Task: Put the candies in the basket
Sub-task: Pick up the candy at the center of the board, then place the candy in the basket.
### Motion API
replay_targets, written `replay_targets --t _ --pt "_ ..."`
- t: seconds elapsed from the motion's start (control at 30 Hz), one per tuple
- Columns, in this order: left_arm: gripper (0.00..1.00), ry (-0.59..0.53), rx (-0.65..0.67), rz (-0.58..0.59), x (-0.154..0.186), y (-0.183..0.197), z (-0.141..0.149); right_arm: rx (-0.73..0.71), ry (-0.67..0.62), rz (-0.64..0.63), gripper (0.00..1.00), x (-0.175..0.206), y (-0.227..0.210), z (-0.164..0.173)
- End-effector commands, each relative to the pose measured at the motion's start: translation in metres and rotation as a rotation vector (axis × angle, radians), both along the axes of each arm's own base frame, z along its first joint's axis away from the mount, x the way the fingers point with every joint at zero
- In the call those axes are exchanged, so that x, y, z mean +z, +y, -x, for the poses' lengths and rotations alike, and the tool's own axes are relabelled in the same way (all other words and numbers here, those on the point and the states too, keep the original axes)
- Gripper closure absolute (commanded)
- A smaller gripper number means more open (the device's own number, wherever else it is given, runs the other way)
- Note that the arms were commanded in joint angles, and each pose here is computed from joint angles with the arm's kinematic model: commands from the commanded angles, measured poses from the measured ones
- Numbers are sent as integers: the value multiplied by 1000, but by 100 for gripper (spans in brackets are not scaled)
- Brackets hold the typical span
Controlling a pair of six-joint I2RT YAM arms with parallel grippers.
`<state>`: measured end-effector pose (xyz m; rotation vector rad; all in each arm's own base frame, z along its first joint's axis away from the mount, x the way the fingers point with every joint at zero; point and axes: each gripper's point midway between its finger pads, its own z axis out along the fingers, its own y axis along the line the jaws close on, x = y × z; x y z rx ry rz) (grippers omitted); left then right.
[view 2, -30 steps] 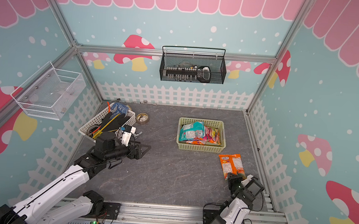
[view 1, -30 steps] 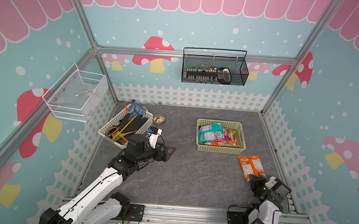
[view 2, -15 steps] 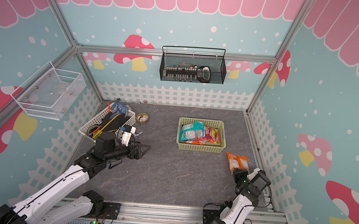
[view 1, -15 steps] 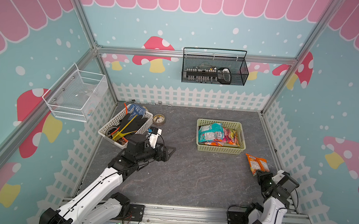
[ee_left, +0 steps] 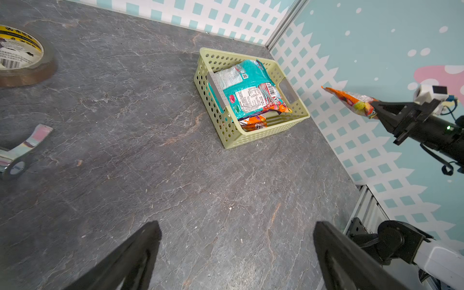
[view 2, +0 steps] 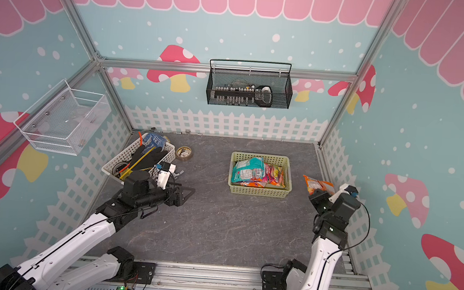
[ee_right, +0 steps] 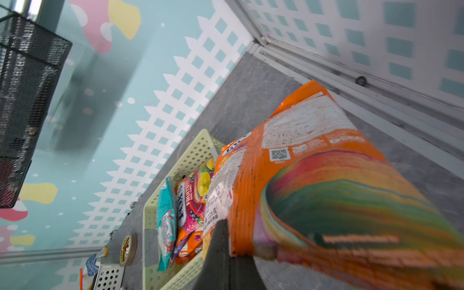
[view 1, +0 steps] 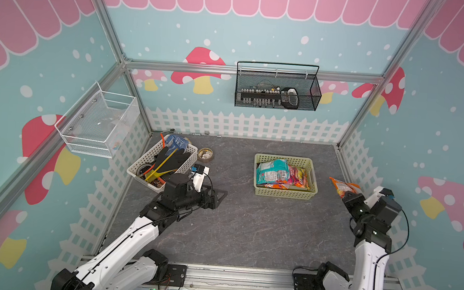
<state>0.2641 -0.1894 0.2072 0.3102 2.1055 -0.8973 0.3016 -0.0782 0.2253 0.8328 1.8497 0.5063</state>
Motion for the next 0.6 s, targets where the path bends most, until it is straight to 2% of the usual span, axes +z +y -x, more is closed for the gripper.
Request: replay_targets --t 0.0,0.23,0.43,0.57 --pt "1 -21 2 -3 9 1 -4 23 -75 62 100 34 16 -26" --pt "1 -8 3 2 7 3 -5 46 -193 -9 100 49 71 -75" --pt "1 -14 8 0 8 4 -5 53 -206 -76 100 27 122 -116" --pt "1 -17 13 0 8 5 -5 7 -195 -87 100 9 138 -126"
